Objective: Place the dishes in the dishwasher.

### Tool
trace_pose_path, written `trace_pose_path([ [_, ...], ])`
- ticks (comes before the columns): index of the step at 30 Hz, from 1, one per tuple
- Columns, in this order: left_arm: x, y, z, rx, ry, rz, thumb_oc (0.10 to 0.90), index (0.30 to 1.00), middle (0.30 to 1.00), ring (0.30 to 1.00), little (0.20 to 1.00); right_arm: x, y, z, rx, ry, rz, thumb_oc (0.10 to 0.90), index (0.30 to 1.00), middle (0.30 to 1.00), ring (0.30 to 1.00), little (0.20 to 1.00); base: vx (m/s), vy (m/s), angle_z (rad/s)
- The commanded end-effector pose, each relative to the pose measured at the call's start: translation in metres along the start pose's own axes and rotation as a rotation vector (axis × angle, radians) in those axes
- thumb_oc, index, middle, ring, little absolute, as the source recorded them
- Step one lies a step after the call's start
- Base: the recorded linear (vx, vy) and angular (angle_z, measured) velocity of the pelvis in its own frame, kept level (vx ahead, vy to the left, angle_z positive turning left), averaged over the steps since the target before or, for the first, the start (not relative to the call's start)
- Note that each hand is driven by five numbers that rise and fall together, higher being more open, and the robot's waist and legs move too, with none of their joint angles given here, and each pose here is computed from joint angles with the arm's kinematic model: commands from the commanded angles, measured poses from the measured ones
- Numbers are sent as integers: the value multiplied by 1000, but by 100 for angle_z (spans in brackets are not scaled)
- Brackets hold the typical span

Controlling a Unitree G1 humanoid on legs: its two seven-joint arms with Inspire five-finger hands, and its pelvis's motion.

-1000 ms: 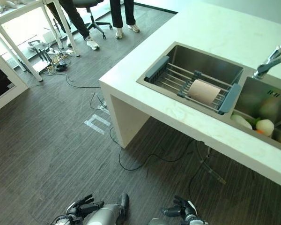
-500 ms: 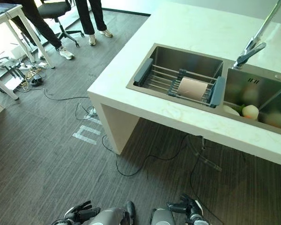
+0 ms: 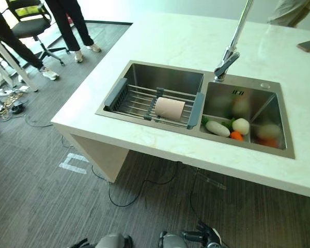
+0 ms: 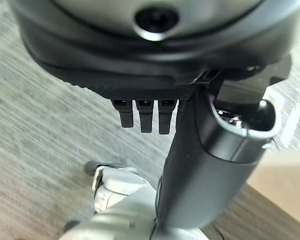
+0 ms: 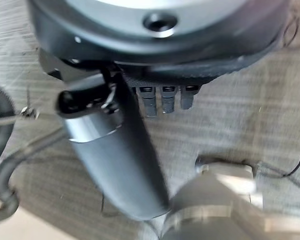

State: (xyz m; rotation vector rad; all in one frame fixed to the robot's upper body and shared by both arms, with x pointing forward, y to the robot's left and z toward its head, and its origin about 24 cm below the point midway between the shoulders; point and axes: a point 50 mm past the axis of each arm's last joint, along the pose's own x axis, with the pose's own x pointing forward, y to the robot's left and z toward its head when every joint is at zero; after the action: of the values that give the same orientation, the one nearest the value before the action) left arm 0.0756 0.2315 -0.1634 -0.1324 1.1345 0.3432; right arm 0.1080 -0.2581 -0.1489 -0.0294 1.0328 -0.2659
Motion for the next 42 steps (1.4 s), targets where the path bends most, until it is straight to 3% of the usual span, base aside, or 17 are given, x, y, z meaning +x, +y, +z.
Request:
trace_pose_path([
  [1, 3, -29, 15, 7, -57, -87, 800, 900, 900, 900, 900, 0, -24, 18, -18, -66, -53, 800, 900, 900, 900, 900, 128, 143, -1],
  [13, 5, -24, 17, 81, -24, -71, 800, 900, 900, 900, 900, -2, -17, 3, 78, -23, -72, 800, 900, 900, 900, 900, 183, 300, -23],
  [28, 2, 10, 23, -366, -118, 171, 800, 900, 900, 900, 900, 1, -15, 14, 139, -65, -71, 800, 900, 900, 900, 900, 15, -48, -17],
  [33, -4, 32, 35, -536, -281, 289, 800, 900, 900, 900, 900, -1, -20, 4, 162, -29, -93, 800, 900, 900, 900, 900, -10, -45, -4],
  [35, -14, 57, 59, -661, -478, 389, 800, 900, 900, 900, 900, -4, -30, 1, 177, -23, -117, 800, 900, 900, 900, 900, -23, -39, -3],
  [37, -20, 68, 70, -690, -560, 443, 800, 900, 900, 900, 900, -4, -35, 1, 184, -24, -127, 800, 900, 900, 900, 900, -18, -8, -1],
  [42, -64, 122, 122, -677, -910, 745, 800, 900, 900, 900, 900, -9, -51, -3, 214, -32, -167, 800, 900, 900, 900, 900, 0, 0, 0],
])
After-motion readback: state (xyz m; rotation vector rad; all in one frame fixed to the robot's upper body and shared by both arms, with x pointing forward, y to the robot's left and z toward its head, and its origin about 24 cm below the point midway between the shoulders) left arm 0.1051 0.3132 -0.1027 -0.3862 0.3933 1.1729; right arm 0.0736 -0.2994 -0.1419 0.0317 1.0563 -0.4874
